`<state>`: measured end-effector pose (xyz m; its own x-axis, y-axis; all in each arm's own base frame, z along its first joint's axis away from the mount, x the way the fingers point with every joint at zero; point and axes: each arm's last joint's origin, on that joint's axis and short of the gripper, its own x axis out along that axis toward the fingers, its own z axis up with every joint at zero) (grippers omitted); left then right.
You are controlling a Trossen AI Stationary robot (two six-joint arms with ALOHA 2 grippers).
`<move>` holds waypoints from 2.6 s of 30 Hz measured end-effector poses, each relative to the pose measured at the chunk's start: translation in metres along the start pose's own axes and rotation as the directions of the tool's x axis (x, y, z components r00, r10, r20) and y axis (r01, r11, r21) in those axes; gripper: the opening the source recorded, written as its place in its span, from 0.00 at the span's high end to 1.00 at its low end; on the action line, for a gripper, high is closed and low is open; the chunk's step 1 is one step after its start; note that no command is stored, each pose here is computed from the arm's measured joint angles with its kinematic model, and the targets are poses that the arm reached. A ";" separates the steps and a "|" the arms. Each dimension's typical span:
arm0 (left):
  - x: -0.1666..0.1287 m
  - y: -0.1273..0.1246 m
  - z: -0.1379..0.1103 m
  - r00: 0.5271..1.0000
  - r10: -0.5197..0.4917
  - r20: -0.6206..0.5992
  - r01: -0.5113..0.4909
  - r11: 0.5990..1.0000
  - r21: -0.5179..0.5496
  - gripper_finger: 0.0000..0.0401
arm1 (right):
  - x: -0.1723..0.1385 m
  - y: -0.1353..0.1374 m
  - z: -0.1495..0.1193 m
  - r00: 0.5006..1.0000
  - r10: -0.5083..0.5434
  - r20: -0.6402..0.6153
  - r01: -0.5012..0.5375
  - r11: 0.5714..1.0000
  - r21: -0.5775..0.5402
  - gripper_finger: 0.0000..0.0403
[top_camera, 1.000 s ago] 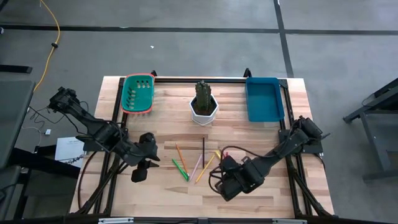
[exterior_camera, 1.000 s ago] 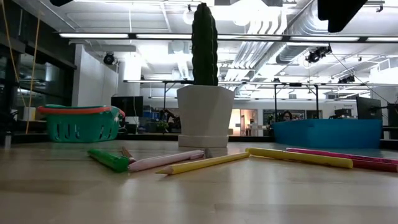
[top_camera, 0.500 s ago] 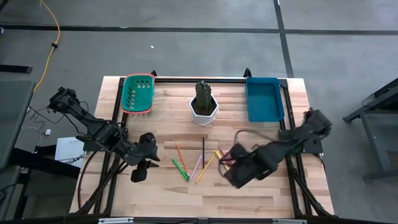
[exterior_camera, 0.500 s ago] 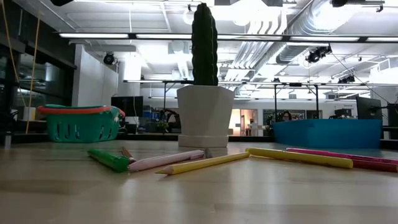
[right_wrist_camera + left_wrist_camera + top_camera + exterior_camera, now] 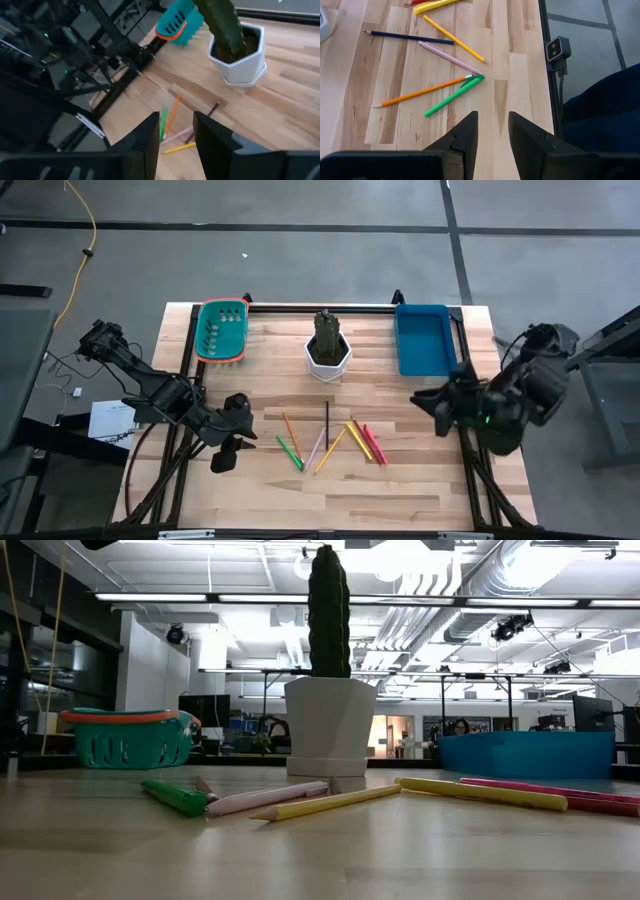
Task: Sort pens & pencils
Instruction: Put the pink pen into the blue bin
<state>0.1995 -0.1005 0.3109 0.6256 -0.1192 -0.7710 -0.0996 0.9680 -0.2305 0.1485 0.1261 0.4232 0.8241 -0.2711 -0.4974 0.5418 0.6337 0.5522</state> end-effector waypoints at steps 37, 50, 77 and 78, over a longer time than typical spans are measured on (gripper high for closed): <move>0.000 0.001 -0.001 1.000 0.021 -0.007 -0.021 1.000 -0.001 0.76 | 0.204 -0.057 -0.119 0.651 -0.305 -0.696 0.417 0.909 -0.008 0.73; 0.000 0.002 -0.003 0.999 0.031 -0.022 -0.031 0.999 0.006 0.76 | 0.250 -0.046 -0.130 0.560 -0.449 -0.696 0.471 0.864 -0.179 0.73; 0.000 0.004 -0.005 0.998 0.037 -0.052 -0.036 0.999 0.012 0.76 | 0.263 -0.059 -0.129 0.540 -0.521 -0.661 0.552 0.812 -0.190 0.73; 0.000 0.004 -0.005 0.998 0.037 -0.052 -0.036 0.999 0.012 0.76 | 0.264 -0.061 -0.128 0.536 -0.526 -0.660 0.558 0.808 -0.191 0.73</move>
<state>0.1950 -0.0980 0.3073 0.5806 -0.0949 -0.8086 -0.1125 0.9743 -0.1951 0.3121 0.1086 0.1725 0.0471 -0.0006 -0.9989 0.8654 0.4994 0.0405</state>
